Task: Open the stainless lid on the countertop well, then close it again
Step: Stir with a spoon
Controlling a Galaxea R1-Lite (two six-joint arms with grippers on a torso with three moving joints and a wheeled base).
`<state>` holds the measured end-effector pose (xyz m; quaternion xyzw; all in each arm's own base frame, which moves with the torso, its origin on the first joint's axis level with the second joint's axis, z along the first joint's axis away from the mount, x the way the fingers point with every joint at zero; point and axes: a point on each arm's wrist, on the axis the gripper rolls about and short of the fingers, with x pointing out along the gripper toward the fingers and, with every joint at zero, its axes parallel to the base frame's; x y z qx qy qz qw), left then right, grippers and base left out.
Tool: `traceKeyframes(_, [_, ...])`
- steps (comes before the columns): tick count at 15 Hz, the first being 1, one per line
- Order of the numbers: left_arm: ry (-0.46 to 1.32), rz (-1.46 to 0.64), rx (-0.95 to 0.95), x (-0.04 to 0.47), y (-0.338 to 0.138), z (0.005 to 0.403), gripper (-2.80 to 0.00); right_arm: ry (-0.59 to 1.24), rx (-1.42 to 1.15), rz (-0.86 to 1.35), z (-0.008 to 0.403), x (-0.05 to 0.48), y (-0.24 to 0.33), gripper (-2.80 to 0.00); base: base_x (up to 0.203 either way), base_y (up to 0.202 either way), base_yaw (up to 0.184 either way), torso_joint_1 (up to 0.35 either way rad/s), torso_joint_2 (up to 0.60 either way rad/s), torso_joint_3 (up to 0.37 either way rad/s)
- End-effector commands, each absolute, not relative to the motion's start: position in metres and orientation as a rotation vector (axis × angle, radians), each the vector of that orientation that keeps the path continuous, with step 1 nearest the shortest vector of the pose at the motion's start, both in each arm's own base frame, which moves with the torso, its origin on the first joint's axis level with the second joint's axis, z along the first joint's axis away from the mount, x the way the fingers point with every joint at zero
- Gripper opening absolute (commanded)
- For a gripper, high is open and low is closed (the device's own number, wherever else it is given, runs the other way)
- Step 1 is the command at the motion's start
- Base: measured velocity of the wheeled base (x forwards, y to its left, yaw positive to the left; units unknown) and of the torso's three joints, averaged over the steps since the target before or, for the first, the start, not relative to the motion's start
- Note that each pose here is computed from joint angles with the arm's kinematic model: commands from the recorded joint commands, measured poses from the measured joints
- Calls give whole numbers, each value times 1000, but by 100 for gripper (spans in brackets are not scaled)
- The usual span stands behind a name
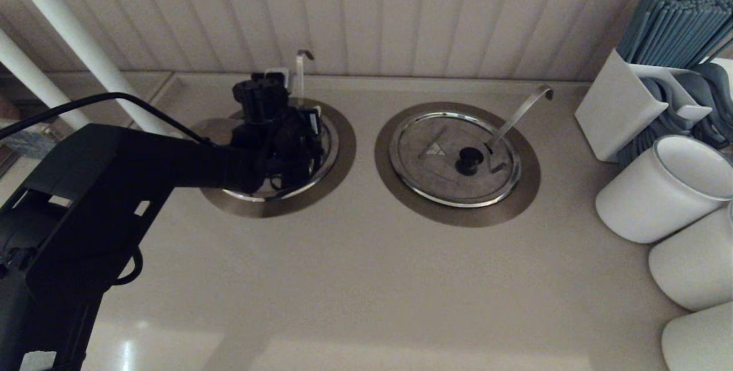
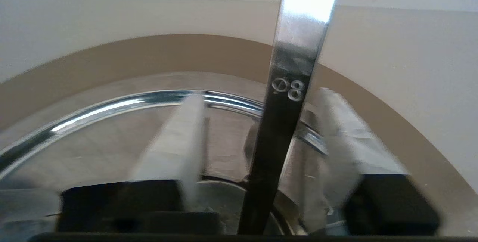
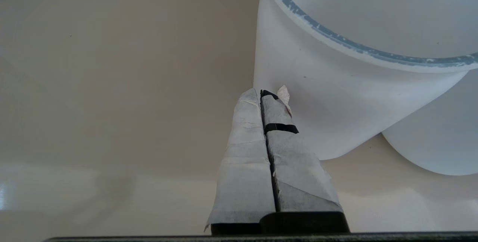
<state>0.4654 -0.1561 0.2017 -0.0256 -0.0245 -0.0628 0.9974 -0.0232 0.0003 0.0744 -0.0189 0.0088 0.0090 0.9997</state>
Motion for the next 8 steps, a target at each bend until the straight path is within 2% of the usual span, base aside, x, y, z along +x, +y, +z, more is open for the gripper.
traceKeyframes(1, [-49, -124, -53, 467, -157, 199, -280, 18, -38, 19, 74, -23, 0, -280, 0, 0, 0, 0, 0, 0])
traceKeyframes(8, [-67, -125, -72, 464, -156, 208, -280, 18, -38, 19, 74, -23, 0, -280, 0, 0, 0, 0, 0, 0])
